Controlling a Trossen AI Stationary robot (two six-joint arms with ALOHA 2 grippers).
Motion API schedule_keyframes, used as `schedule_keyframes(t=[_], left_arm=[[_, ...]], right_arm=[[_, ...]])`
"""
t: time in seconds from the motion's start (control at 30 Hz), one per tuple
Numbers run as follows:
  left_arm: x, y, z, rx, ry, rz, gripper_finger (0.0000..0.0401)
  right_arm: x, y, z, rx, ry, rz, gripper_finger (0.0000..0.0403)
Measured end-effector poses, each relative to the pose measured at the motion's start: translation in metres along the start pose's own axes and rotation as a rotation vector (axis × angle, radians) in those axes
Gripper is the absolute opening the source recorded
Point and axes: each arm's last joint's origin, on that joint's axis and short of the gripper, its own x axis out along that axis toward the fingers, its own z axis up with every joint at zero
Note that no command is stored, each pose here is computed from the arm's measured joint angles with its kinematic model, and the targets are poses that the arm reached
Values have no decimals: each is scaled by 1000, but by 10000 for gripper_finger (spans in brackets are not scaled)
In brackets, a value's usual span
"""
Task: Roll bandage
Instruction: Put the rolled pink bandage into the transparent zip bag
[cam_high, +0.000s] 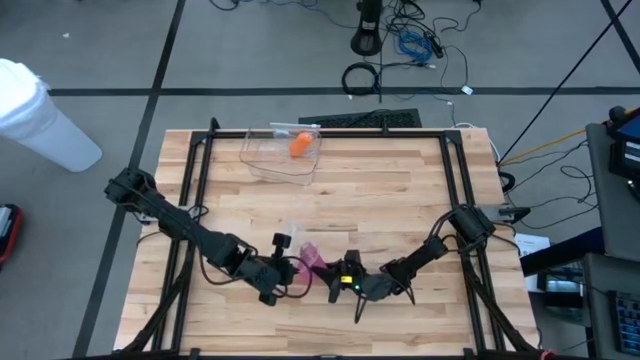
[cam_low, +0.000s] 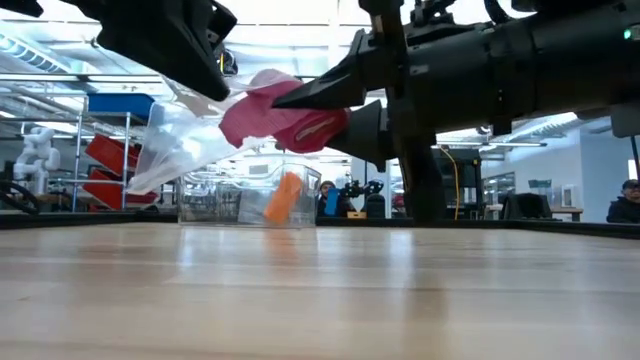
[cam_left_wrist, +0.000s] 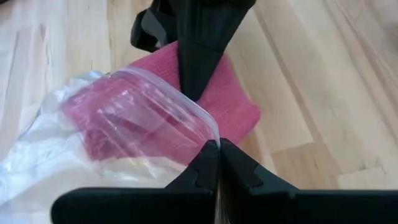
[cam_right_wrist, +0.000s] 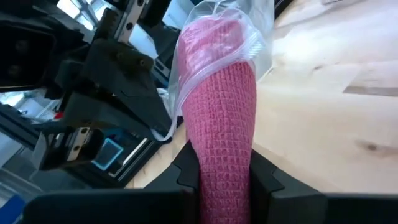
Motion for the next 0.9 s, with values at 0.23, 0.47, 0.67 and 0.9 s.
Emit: schedule_keyframes(t=[0.23,0.47,0.67,0.9], left_arm=[[0,2,9,-41,-89,43,10],[-1,7,15,-82,-155,184,10],[-1,8,15,-122,-157,177,10],[0,5,14,-124,-147,68,10]], right_arm=[[11,-1,4,-1,106,90,54],[14,-4,4,-66,167,110,54],[14,-9,2,-188,167,68,54],[15,-12,2,-235,144,22,53]])
